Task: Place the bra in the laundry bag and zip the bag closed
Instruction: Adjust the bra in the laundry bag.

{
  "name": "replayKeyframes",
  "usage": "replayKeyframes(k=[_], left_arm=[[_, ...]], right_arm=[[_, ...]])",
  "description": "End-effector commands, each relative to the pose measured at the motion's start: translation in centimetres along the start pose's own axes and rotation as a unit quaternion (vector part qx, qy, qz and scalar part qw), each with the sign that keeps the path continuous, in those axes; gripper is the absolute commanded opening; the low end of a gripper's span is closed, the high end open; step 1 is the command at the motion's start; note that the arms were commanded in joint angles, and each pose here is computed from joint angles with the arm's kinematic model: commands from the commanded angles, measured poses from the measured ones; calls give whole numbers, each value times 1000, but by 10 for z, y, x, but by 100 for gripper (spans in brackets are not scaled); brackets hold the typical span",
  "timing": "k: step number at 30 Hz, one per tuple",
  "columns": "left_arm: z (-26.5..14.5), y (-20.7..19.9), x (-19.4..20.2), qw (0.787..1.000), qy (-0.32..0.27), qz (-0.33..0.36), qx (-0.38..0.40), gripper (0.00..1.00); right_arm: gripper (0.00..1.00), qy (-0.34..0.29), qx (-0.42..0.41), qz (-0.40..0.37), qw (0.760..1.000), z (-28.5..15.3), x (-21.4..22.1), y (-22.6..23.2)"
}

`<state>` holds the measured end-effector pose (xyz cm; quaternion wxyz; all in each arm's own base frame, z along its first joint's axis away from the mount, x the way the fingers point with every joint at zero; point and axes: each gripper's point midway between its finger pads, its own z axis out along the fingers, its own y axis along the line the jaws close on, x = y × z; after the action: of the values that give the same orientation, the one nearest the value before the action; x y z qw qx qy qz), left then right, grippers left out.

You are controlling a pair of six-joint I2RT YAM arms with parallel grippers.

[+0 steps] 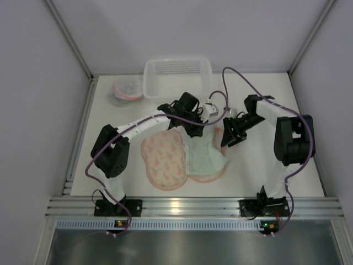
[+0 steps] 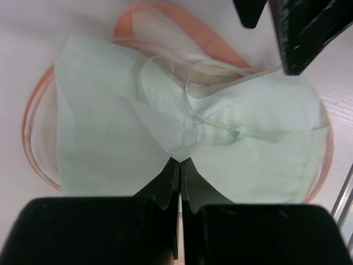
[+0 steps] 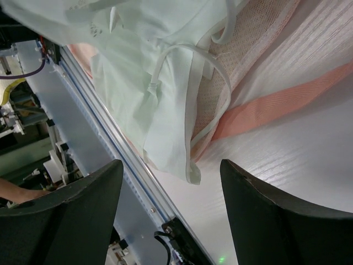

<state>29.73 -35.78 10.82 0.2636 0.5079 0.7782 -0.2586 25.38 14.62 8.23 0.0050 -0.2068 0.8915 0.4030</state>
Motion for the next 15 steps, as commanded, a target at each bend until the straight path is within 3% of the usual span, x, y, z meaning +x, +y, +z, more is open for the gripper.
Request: replayKeyframes(k=[1,12,15], left_arm=[[-24,-18,-41,998,-62,8,27,0],[26,16,-18,999,-11,-47,-5,1],[23,6,-13,999,-9,-46,16,25]], right_arm=[[72,-27,-3,-25,999,-9,-12,6],[71,-28,-9,-23,999,-8,-13,8],[71,-29,-10,-24,999,-8,-14,8]])
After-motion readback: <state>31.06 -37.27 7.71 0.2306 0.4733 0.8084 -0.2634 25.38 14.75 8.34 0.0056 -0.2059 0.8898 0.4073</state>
